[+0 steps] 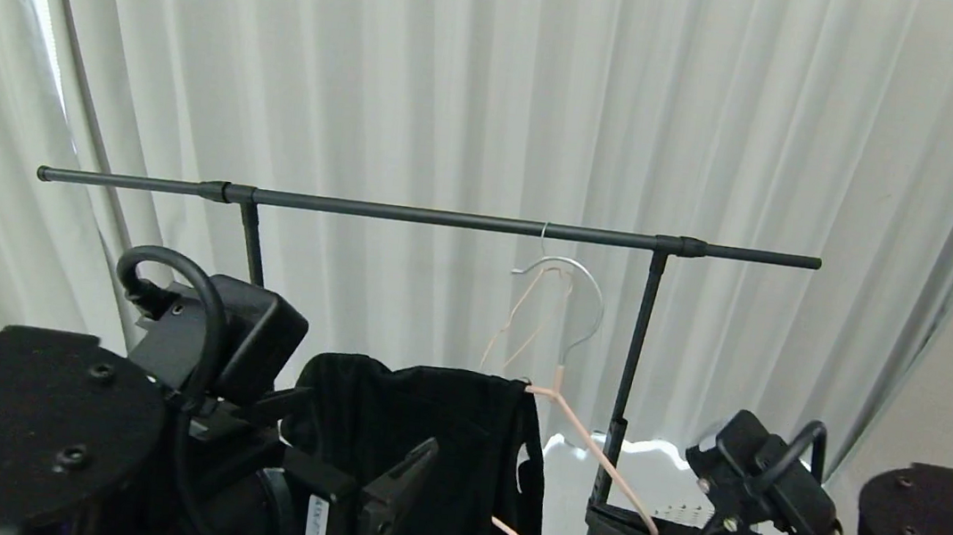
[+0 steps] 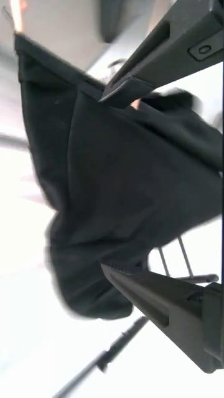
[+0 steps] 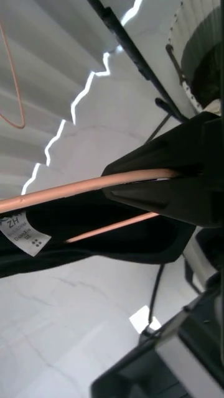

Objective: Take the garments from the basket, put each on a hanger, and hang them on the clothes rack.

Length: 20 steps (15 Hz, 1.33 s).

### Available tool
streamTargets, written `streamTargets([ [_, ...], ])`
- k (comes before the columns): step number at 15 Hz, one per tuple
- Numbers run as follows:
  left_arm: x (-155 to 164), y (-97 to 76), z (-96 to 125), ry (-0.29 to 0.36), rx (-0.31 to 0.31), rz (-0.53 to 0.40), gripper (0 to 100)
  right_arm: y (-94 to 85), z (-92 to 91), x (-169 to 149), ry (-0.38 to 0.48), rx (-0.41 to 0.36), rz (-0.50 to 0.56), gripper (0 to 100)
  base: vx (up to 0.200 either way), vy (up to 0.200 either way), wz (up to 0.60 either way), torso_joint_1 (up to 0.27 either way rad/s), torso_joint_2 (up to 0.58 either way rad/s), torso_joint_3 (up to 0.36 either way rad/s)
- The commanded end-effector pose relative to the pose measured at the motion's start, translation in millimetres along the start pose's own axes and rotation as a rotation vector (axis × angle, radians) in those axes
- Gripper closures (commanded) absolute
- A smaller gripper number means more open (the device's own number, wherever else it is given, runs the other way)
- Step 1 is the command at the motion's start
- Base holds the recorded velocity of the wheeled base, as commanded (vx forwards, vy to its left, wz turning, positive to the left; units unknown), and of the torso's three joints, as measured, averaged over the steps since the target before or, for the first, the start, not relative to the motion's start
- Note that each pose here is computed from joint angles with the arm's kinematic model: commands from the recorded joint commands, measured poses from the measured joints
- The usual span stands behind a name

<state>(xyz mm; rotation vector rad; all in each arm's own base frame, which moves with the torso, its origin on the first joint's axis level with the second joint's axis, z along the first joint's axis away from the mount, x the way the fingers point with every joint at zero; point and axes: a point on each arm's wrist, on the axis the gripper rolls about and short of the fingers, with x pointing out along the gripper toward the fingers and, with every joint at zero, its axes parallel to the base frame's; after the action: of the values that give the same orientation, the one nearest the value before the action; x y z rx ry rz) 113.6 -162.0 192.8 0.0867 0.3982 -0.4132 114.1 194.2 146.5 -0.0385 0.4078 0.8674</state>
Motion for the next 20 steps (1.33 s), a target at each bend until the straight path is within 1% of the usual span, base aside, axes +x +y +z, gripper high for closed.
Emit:
streamTargets([
  [1, -21.6, 18.1, 2.7, -0.043, 0.062, -0.111, 0, -5.2, -7.6, -29.4, -0.027, -0.039, 0.031, 100, 0.0, 0.0, 0.0, 0.0, 0.0, 0.0],
  [2, -23.9, 26.6, 2.3, -0.045, 0.13, -0.167, 0, -6.7, -12.1, -37.7, -0.027, -0.069, 0.055, 100, 0.0, 0.0, 0.0, 0.0, 0.0, 0.0],
  [3, -24.9, 30.5, 1.6, -0.046, 0.16, -0.199, 0, -7.5, -15.3, -42.2, -0.024, -0.084, 0.067, 100, 0.0, 0.0, 0.0, 0.0, 0.0, 0.0],
  [4, -28.2, 36.2, -0.7, -0.054, 0.234, -0.318, 0, -7.9, -26.6, -53.4, -0.009, -0.133, 0.104, 100, 0.0, 0.0, 0.0, 0.0, 0.0, 0.0],
  [5, -28.7, 37.2, -4.8, -0.048, 0.282, -0.391, 0, -7.1, -33.7, -60.9, -0.003, -0.164, 0.129, 100, 0.0, 0.0, 0.0, 0.0, 0.0, 0.0],
  [7, -24.6, 35.0, -17.8, -0.006, 0.35, -0.484, 0, -1.8, -44.6, -71.2, 0.008, -0.205, 0.187, 100, 0.0, 0.0, 0.0, 0.0, 0.0, 0.0],
  [9, -27.0, 21.1, -25.0, 0.011, 0.409, -0.664, 0, 2.2, -48.8, -73.9, 0.018, -0.22, 0.217, 100, 0.0, 0.0, 0.0, 0.0, 0.0, 0.0],
  [10, -24.7, 13.6, -28.5, 0.035, 0.428, -0.71, 0, 2.7, -49.9, -74.0, 0.023, -0.224, 0.224, 100, 0.0, 0.0, 0.0, 0.0, 0.0, 0.0],
  [12, -16.5, 1.3, -30.3, 0.072, 0.455, -0.746, 0, 5.8, -50.7, -74.2, 0.026, -0.245, 0.245, 100, 0.0, 0.0, 0.0, 0.0, 0.0, 0.0],
  [14, -14.0, -10.7, -35.2, 0.103, 0.486, -0.794, 0, 6.7, -51.0, -73.3, 0.031, -0.247, 0.249, 100, 0.0, 0.0, 0.0, 0.0, 0.0, 0.0],
  [16, -11.3, -12.6, -42.0, 0.137, 0.495, -0.799, 0, 6.9, -50.1, -73.2, 0.028, -0.245, 0.248, 100, 0.0, 0.0, 0.0, 0.0, 0.0, 0.0],
  [18, -9.9, -13.1, -43.8, 0.148, 0.497, -0.799, 0, 7.0, -49.6, -73.1, 0.024, -0.244, 0.246, 100, 0.0, 0.0, 0.0, 0.0, 0.0, 0.0],
  [20, -7.8, -9.8, -47.1, 0.166, 0.488, -0.776, 0, 7.1, -49.0, -73.3, 0.021, -0.245, 0.245, 100, 0.0, 0.0, 0.0, 0.0, 0.0, 0.0],
])
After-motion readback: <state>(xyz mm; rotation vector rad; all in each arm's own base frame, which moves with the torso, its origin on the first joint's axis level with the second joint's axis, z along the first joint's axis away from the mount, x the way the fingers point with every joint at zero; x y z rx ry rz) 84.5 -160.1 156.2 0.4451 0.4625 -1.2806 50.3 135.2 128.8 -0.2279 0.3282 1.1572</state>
